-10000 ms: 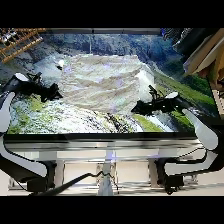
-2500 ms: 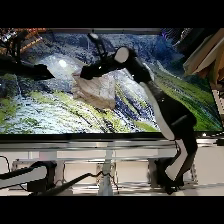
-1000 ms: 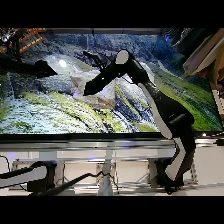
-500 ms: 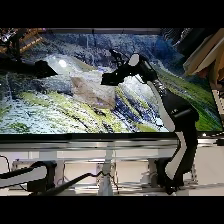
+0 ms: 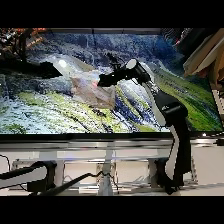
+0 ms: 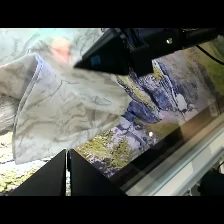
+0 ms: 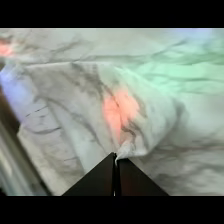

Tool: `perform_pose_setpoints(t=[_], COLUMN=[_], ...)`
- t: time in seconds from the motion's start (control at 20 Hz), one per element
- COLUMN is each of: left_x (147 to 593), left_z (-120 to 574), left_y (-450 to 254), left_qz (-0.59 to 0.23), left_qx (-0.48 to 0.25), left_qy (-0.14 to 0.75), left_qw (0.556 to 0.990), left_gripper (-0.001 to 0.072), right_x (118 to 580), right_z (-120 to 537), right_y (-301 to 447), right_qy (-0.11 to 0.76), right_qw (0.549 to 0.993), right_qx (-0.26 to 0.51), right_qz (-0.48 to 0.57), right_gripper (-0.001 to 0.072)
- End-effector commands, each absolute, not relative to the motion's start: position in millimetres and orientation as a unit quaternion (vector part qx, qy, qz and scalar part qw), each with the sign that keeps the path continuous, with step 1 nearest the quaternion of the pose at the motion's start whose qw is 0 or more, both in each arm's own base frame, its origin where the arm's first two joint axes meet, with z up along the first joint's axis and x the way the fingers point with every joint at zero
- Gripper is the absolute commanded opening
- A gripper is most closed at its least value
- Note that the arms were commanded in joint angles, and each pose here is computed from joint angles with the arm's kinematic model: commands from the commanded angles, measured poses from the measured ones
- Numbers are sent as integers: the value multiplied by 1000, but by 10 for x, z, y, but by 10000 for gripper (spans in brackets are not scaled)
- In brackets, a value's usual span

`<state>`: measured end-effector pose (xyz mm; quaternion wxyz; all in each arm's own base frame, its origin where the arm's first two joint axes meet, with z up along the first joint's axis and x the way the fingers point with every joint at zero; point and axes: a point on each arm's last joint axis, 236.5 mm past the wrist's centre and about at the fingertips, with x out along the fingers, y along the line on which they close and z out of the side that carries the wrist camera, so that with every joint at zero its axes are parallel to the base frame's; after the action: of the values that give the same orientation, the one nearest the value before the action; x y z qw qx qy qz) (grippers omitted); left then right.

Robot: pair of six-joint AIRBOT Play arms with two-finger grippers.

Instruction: Fold the clothes and pants, and hang the long-sleeved shirts on hangers.

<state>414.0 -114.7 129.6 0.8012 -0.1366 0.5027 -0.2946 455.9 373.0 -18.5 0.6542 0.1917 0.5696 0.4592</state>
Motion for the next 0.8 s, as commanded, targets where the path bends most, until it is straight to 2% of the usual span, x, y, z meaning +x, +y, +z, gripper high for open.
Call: perform_pose_setpoints(t=[0.0, 0.1, 0.15, 0.2, 0.25, 0.35, 0.45, 0.5, 0.65, 0.75], left_x=[4165, 4197, 4216, 4234, 4250, 4256, 4255, 4256, 4264, 4292], left_z=[1274, 1282, 1287, 1293, 1298, 1299, 1299, 1299, 1264, 1137], left_y=[-1131, -1123, -1119, -1115, -1113, -1109, -1109, -1109, -1126, -1148], left_qz=[-289, -285, -284, -282, -281, -280, -280, -280, -281, -282], left_qx=[-129, -130, -130, -131, -131, -131, -131, -131, -132, -135], left_qy=[501, 497, 494, 491, 488, 487, 487, 487, 491, 503], left_qw=[805, 809, 812, 814, 816, 817, 817, 817, 814, 806], left_gripper=[13, 13, 13, 13, 13, 13, 13, 13, 13, 13], right_x=[3775, 3279, 3103, 3019, 3026, 3307, 3831, 4068, 4384, 4450], right_z=[294, 500, 554, 570, 573, 549, 433, 365, 98, -124], right_y=[4008, 4118, 4150, 4175, 4177, 4047, 3653, 3409, 2862, 2645], right_qy=[587, 601, 610, 615, 616, 615, 622, 631, 657, 668], right_qw=[563, 515, 497, 493, 503, 555, 628, 650, 656, 652], right_qx=[135, 93, 80, 70, 62, 59, 68, 89, 158, 186], right_qz=[565, 604, 612, 611, 603, 557, 462, 414, 337, 308], right_gripper=[11, 15, 75, 176, 235, 244, 372, 397, 410, 590])
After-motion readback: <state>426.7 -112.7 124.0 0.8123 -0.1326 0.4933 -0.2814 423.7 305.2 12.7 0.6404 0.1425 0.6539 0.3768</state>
